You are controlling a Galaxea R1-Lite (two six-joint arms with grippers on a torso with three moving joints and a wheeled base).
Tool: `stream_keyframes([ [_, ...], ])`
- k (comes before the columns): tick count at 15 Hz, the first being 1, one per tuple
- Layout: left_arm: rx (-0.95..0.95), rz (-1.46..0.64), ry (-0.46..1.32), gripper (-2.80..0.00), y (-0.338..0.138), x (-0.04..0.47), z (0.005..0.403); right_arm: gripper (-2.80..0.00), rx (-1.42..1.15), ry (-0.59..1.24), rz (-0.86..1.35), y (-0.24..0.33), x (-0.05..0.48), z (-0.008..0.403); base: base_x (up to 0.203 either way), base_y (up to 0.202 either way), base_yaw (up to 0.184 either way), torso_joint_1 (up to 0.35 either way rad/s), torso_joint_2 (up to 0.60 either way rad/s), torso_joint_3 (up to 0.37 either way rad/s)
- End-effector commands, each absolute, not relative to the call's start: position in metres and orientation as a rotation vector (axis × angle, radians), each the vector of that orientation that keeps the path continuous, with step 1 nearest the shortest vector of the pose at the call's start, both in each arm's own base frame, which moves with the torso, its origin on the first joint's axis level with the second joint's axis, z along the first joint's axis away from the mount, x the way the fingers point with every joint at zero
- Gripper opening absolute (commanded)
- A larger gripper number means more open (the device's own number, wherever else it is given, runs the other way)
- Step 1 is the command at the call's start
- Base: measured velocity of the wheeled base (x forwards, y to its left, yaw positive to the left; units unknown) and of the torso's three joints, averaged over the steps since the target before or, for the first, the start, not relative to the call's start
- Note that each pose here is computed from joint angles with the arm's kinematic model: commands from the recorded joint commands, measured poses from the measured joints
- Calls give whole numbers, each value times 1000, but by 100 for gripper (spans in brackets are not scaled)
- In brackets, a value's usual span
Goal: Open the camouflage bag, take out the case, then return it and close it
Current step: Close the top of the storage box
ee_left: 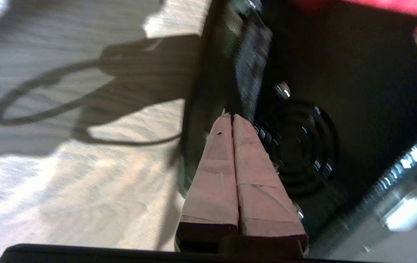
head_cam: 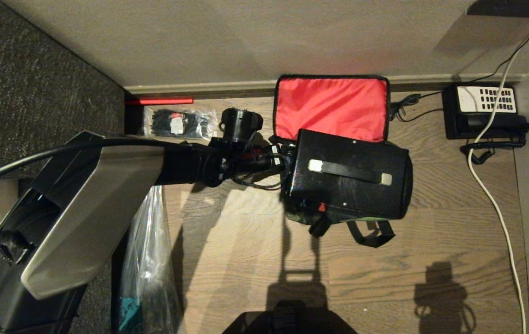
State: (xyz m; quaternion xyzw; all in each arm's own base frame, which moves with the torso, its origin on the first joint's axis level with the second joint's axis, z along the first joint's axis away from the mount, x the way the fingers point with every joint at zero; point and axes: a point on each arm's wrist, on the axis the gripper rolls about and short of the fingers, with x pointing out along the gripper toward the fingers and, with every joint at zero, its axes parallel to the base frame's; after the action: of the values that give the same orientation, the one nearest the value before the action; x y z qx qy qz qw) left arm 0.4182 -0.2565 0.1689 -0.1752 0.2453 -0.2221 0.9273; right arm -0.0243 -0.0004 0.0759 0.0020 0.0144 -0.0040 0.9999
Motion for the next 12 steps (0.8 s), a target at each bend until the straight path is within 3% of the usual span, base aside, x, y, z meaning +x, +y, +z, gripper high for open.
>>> stream_keyframes([
  [1,-364,-445,500,-280,-256,424,173,-280,5,6,-8,0,-26,75,0,0,0,0,0,0],
  [3,-362,-443,524,-280,-257,424,168,-280,5,3,-8,0,-26,75,0,0,0,0,0,0],
  [4,-361,-444,525,0,-257,424,168,-280,5,6,-8,0,-26,75,0,0,0,0,0,0],
  [12,-325,-486,527,0,-266,423,161,-280,5,3,-8,0,-26,75,0,0,0,0,0,0],
])
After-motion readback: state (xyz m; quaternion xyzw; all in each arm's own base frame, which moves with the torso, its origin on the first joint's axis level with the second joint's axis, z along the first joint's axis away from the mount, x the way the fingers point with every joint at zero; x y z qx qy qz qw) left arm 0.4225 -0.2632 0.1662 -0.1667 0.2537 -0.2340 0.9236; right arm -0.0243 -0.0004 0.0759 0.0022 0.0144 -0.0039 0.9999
